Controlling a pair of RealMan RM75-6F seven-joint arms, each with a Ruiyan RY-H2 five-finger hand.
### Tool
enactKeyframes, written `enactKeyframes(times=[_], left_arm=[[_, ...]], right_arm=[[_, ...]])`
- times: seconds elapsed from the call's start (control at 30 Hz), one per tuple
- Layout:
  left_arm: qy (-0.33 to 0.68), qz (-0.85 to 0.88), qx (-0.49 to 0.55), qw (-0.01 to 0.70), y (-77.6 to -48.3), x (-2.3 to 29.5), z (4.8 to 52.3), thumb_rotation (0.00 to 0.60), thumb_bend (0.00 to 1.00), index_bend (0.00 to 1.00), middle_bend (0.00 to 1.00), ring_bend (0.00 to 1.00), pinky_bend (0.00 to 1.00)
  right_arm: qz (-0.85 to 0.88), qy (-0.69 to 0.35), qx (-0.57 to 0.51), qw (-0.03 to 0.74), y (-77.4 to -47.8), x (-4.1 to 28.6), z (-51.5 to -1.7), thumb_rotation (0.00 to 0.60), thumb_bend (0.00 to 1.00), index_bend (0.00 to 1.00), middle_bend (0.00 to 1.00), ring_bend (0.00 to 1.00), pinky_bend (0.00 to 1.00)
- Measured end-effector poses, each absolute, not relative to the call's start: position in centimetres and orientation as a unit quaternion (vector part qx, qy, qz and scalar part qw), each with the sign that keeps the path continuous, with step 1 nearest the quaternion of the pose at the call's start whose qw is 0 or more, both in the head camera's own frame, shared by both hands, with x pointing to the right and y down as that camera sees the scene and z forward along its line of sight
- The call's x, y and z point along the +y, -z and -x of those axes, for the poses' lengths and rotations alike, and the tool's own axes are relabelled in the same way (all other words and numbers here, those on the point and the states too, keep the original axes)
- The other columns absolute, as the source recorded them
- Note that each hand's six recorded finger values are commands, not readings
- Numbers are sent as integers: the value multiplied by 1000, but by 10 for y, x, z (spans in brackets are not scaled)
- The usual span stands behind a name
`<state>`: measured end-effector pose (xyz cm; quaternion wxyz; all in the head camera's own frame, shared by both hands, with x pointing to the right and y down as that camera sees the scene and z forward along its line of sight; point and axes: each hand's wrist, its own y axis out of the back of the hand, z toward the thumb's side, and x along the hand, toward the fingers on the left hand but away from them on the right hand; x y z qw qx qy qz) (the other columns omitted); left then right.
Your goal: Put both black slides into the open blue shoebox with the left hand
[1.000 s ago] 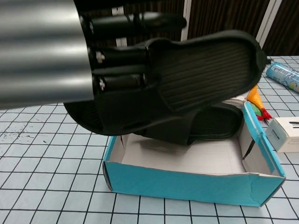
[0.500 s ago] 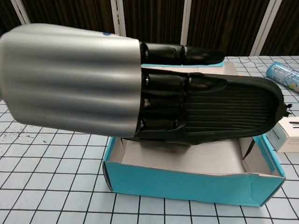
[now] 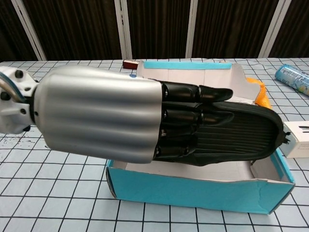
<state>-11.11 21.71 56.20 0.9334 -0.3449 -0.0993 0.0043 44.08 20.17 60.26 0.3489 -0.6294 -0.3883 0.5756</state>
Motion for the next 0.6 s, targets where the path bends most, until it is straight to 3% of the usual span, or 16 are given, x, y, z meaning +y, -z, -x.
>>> enactKeyframes(times=[0.6], left_arm=[[0, 356, -103, 929, -585, 219, 104, 600, 472, 367, 471, 26, 0]], right_arm=[[630, -576, -388, 348, -603, 202, -441, 600, 226, 132, 202, 257, 196]])
